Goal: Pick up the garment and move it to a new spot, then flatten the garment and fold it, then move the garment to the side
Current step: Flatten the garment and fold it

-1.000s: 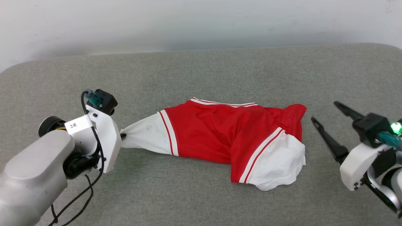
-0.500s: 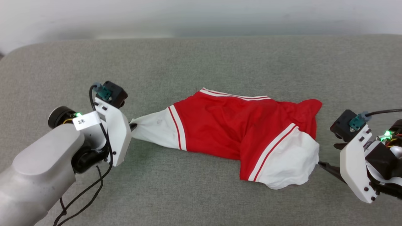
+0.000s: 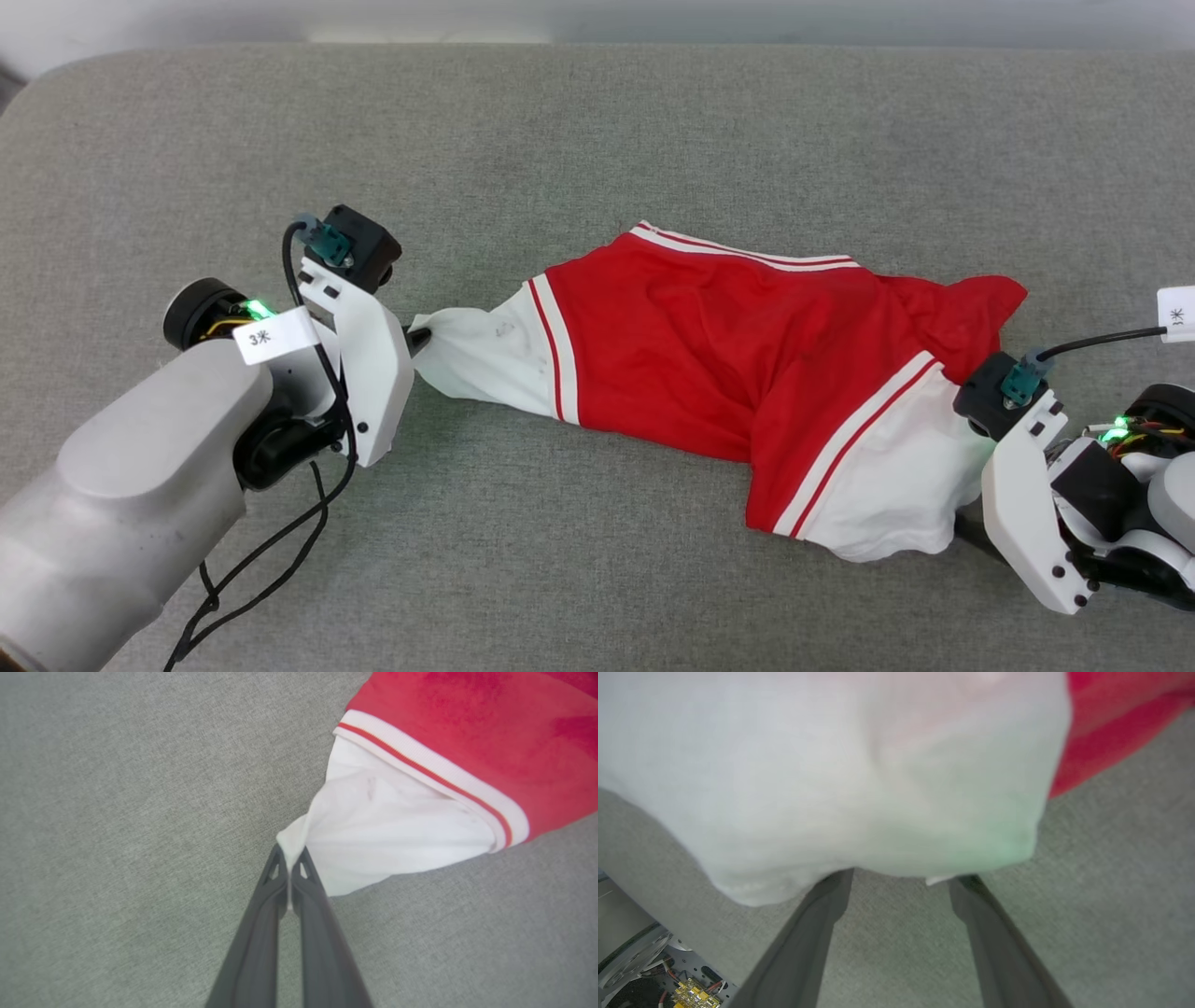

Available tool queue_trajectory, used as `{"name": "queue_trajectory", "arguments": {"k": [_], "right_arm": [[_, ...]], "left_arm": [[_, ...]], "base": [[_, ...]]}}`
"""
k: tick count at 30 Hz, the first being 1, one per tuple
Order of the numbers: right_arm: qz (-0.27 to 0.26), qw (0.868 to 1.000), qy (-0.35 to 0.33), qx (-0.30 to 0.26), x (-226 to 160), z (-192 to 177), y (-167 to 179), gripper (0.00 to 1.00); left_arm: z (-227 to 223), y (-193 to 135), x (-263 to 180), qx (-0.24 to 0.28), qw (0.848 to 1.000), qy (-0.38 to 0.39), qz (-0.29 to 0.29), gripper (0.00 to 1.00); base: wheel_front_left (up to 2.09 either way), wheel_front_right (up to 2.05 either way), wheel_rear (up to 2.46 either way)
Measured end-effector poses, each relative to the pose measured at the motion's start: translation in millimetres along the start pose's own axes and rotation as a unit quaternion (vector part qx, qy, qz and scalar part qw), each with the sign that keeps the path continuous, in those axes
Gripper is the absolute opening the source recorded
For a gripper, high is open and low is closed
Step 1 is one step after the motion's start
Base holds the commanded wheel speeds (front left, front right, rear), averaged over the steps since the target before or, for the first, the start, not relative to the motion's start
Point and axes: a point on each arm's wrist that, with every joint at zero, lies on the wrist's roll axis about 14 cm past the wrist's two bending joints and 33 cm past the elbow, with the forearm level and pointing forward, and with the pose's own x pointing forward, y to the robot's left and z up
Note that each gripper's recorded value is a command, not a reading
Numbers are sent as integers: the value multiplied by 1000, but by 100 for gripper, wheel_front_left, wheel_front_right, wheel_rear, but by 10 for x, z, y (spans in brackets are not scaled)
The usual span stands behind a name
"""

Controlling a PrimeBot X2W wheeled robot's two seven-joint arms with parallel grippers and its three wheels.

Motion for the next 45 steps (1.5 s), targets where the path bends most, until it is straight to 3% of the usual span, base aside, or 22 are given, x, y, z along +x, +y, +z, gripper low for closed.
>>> {"name": "queue_trajectory", "arguments": {"k": [1, 2, 12, 24, 30, 31, 39, 45], "right_arm": [[1, 1000, -2, 0, 7, 0, 2, 15], [3, 1000, -6, 1, 9, 4, 8, 0], [-10, 996, -92, 2, -203, 182, -16, 0], [-82, 969, -232, 13, -1031, 467, -330, 0], [-123, 947, -296, 10, -1382, 728, -545, 0], [-146, 936, -319, -1, -1551, 894, -675, 0], [-219, 903, -367, -39, -2027, 1500, -1103, 0], [-278, 861, -422, -60, -2410, 2065, -1479, 0]], "left_arm": [[-5, 6, 2, -1, 1000, 1, 1, 0], [-1, 0, 4, 0, 1000, 0, -1, 0], [106, -22, -80, 5, 1000, -20, 2, 0], [411, -93, -372, 16, 996, -86, 4, 0], [971, -99, -566, 39, 985, -169, 10, 0], [1319, -81, -686, 56, 975, -216, 18, 0], [2233, -10, -925, 89, 942, -321, 36, 0], [2860, 166, -1042, 98, 916, -386, 58, 0]], "base": [[0, 0, 0], [0, 0, 0], [0, 0, 0], [0, 0, 0], [0, 0, 0], [0, 0, 0], [0, 0, 0], [0, 0, 0]]}}
